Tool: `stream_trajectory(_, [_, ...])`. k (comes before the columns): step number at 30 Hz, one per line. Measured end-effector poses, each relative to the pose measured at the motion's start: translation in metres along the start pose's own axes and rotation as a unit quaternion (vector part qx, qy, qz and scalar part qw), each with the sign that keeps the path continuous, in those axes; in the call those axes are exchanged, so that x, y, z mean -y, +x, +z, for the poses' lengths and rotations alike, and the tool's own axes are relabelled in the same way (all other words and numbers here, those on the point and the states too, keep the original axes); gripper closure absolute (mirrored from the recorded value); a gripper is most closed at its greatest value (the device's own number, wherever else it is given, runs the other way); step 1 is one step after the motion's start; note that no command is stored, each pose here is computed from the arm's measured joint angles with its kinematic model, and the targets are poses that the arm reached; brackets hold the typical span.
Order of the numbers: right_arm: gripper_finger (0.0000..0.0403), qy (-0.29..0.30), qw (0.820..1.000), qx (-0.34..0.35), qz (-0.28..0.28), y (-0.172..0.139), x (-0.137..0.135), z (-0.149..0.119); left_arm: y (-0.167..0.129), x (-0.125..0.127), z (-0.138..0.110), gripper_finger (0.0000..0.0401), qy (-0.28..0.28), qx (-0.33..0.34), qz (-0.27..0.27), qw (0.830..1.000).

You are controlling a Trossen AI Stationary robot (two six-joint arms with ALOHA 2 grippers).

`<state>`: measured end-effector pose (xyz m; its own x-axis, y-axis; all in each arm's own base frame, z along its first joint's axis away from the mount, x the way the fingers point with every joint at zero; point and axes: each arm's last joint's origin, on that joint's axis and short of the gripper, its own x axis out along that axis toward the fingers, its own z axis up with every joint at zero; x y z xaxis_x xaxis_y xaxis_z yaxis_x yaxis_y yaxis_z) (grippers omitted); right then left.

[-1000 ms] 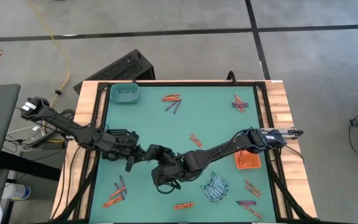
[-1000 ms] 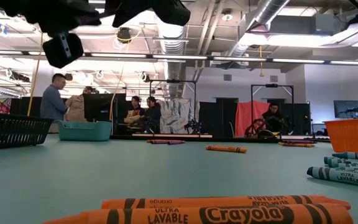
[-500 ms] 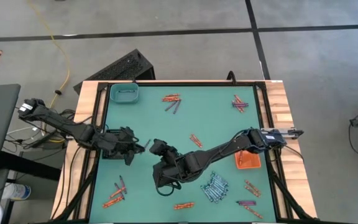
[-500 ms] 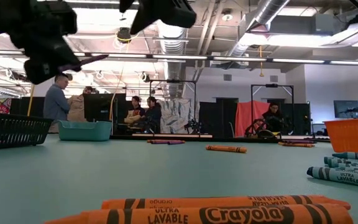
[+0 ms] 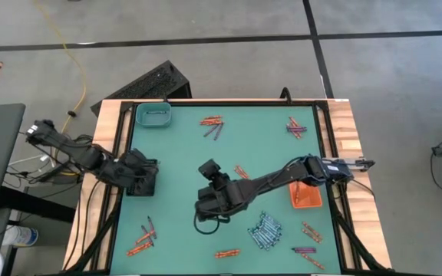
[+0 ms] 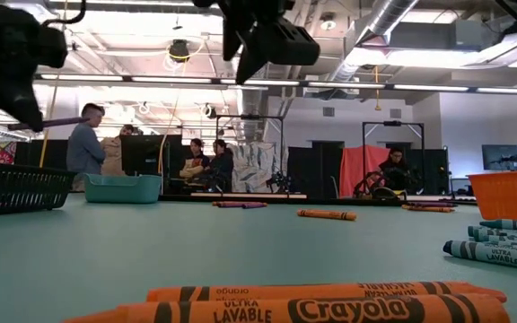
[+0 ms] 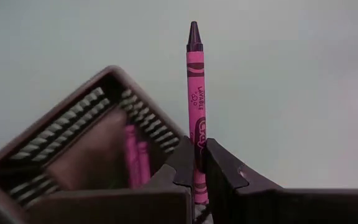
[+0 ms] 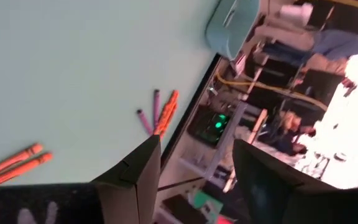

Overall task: Sort crayons
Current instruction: Put the purple crayon into the black bin

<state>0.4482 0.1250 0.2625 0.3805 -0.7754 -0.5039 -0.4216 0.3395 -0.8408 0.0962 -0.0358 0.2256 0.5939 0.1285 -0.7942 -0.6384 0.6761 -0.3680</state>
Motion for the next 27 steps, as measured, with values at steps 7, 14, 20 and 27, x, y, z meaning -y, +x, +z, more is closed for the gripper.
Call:
stream_trajectory(7, [0.0209,0.020,0.999,-0.018,0.028,0.006,-0.001,-0.008,-0.004,0.002,-0.002,0.0401,-0.011,-0.036,0.013,0.999])
stream_trajectory(14, [0.0214,0.018,0.999,-0.021,0.030,0.007,0.000,-0.009,0.009,0.010,-0.006,0.0401,-0.018,-0.061,0.060,0.996])
stream_trajectory(20, [0.0214,0.012,0.999,-0.017,0.043,0.007,-0.002,-0.009,0.022,0.017,-0.012,0.0401,-0.074,-0.111,0.100,0.986])
stream_trajectory(27, [0.0214,0.008,0.999,-0.014,0.050,0.007,-0.002,-0.009,0.029,0.018,-0.015,0.0396,-0.104,-0.106,0.137,0.979])
